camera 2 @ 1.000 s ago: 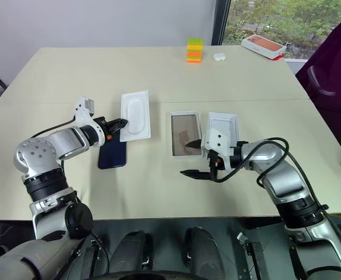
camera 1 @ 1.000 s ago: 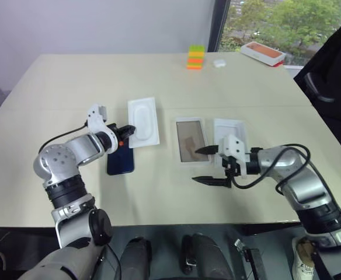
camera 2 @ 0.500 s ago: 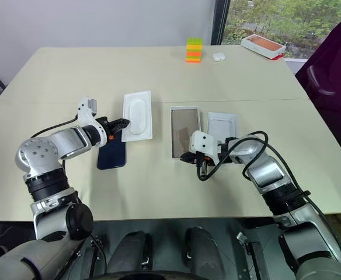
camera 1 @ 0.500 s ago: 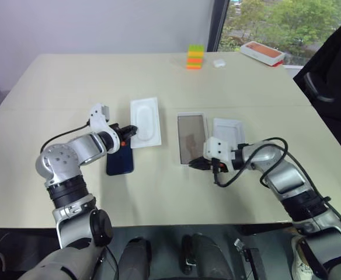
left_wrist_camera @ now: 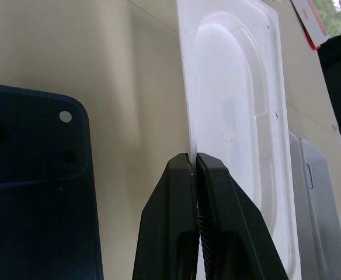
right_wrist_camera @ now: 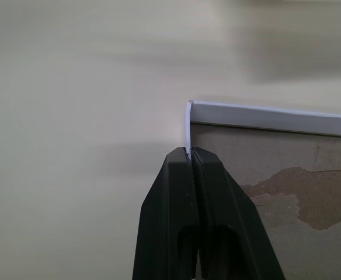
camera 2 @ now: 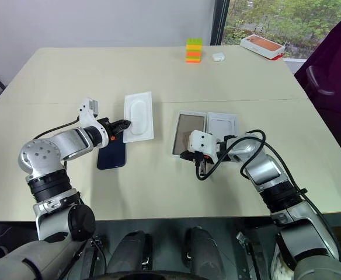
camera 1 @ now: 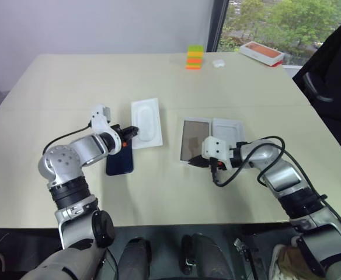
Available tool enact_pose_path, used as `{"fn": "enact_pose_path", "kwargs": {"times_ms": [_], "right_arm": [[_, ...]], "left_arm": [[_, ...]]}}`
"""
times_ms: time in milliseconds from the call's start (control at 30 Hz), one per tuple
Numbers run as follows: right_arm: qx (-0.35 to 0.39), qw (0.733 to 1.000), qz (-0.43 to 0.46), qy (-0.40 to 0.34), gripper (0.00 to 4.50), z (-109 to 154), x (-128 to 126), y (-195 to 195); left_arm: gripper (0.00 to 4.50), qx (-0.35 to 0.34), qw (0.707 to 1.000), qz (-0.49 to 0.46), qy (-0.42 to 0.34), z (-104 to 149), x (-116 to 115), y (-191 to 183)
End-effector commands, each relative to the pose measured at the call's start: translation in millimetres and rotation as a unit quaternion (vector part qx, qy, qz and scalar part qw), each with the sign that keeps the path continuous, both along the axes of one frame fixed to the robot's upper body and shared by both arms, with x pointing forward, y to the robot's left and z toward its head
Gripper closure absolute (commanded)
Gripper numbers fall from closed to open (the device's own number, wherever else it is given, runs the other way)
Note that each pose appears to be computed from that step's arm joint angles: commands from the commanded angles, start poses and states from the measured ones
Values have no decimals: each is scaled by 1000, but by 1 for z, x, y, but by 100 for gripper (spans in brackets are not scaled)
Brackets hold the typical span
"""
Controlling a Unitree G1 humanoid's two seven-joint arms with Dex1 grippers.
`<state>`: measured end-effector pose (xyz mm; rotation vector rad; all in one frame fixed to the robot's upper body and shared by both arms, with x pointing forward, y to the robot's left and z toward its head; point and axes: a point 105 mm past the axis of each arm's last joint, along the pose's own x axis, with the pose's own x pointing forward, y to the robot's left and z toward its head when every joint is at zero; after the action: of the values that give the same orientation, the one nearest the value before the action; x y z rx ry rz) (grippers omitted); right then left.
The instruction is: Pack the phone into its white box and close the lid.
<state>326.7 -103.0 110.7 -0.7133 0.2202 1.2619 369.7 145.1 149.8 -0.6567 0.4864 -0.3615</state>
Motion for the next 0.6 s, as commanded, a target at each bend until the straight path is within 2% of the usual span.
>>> {"fn": "enact_pose_path", "kwargs": {"times_ms": [33, 300, 467, 600], "right_arm": [[-38, 999, -16, 17, 445, -20, 1, -8], [-41, 998, -4, 38, 445, -27, -6, -3], [2, 999, 14, 40, 445, -3, -11, 4], [20, 998, 44, 49, 445, 9, -25, 11]], "left_arm": [[450, 3, 1000, 1, -24, 11, 0, -1], [450, 2, 1000, 2, -22, 11, 0, -1], [450, 0, 1000, 2, -22, 11, 1, -1], [450, -1, 1000, 3, -25, 14, 2, -1]]}}
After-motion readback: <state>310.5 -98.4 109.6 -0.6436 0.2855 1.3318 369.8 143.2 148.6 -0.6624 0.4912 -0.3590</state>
